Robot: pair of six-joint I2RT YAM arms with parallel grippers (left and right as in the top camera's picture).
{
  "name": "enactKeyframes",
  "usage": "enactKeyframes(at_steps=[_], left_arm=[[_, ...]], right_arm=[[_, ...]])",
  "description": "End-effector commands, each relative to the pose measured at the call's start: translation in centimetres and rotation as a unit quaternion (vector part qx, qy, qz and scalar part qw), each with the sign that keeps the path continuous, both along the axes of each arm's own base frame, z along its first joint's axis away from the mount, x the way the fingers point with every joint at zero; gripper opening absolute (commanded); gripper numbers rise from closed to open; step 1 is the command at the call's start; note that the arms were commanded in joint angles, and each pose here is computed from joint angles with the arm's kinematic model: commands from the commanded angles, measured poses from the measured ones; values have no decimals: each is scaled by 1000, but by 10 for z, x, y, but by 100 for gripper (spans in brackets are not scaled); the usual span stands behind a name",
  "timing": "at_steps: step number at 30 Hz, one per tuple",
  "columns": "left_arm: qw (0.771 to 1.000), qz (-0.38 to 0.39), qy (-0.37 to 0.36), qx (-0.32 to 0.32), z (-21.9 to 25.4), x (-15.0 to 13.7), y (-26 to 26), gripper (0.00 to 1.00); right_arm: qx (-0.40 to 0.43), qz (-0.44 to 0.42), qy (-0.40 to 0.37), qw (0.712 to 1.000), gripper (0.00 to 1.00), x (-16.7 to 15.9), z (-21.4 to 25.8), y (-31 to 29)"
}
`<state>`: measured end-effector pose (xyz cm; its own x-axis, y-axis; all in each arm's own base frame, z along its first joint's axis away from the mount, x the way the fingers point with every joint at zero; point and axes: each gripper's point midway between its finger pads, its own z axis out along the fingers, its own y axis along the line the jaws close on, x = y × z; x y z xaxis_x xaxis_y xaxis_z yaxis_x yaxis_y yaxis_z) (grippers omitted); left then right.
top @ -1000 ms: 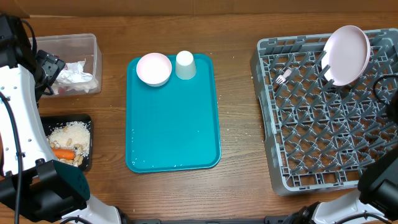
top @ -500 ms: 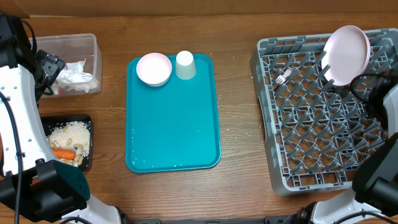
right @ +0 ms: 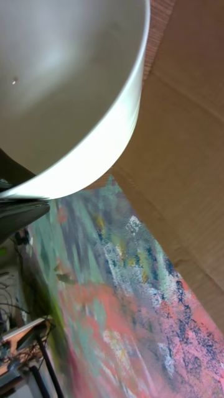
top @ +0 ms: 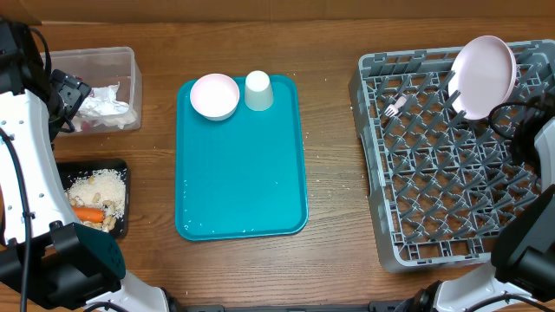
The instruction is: Sort waste into correct bins and load items into the dishwasher rack
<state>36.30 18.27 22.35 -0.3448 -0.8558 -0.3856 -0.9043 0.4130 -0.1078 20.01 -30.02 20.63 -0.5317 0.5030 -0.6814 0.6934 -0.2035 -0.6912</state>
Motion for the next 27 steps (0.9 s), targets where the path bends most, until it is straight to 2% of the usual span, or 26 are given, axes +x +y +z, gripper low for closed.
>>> enactKeyframes(at_steps=[1, 9, 19, 27], left_arm=[[1000, -5, 0, 9, 3, 0, 1, 100], [1000, -5, 0, 9, 3, 0, 1, 100], [1000, -5, 0, 9, 3, 0, 1, 100], [1000, -5, 0, 9, 3, 0, 1, 100]], right_arm=[[0, -2, 39, 999, 7, -5, 3, -9], [6, -34, 49, 998, 7, -27, 2, -21], [54, -35, 46, 997, 7, -34, -30, -11], [50, -24, 58, 997, 8, -31, -37, -6]])
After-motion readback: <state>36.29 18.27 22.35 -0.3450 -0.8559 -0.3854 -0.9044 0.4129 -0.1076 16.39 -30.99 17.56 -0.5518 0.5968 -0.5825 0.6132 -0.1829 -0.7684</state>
